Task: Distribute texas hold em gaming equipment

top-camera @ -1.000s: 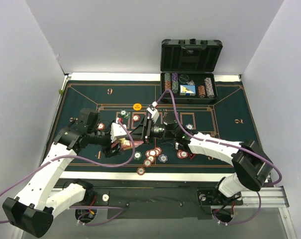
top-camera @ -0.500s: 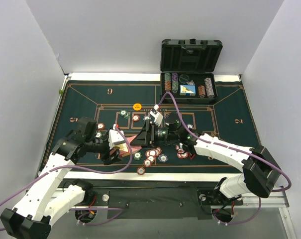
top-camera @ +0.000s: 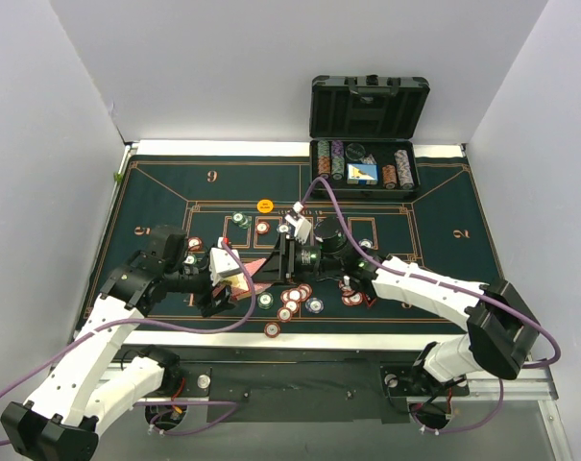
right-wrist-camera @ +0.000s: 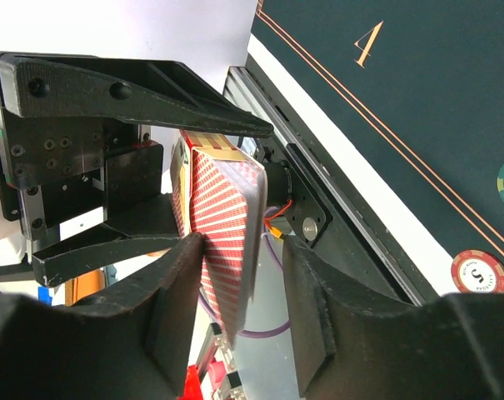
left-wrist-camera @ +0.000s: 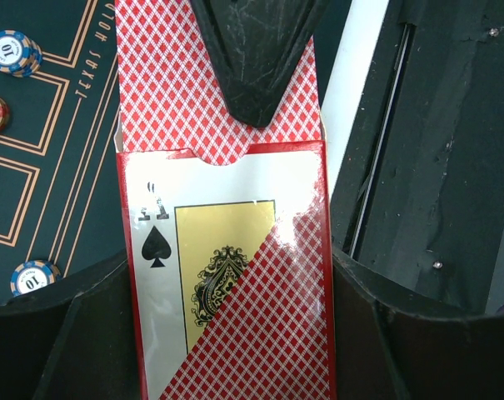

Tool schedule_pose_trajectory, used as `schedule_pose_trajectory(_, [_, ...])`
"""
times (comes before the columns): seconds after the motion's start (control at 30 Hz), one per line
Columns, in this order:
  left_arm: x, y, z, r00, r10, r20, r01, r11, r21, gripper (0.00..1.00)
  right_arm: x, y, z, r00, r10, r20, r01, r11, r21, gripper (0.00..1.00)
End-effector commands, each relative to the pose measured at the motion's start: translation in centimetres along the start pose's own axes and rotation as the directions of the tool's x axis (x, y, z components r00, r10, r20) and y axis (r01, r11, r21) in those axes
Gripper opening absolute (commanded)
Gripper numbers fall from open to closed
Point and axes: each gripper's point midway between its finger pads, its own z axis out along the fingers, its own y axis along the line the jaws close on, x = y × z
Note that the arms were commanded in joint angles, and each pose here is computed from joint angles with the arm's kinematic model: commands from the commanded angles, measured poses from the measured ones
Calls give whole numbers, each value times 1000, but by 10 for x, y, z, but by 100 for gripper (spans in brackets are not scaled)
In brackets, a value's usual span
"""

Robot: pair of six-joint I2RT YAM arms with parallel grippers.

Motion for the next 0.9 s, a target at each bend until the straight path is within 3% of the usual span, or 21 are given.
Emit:
schedule_pose_trajectory(0.0, [-25, 3, -3, 994, 62, 89, -61, 998, -10, 0, -11, 9, -11, 998, -36, 51, 37, 999, -18, 37])
schedule_pose_trajectory(0.87, [-31, 5, -4, 992, 67, 109, -65, 998, -22, 0, -32, 1, -42, 990, -25, 138, 25, 1000, 5, 21])
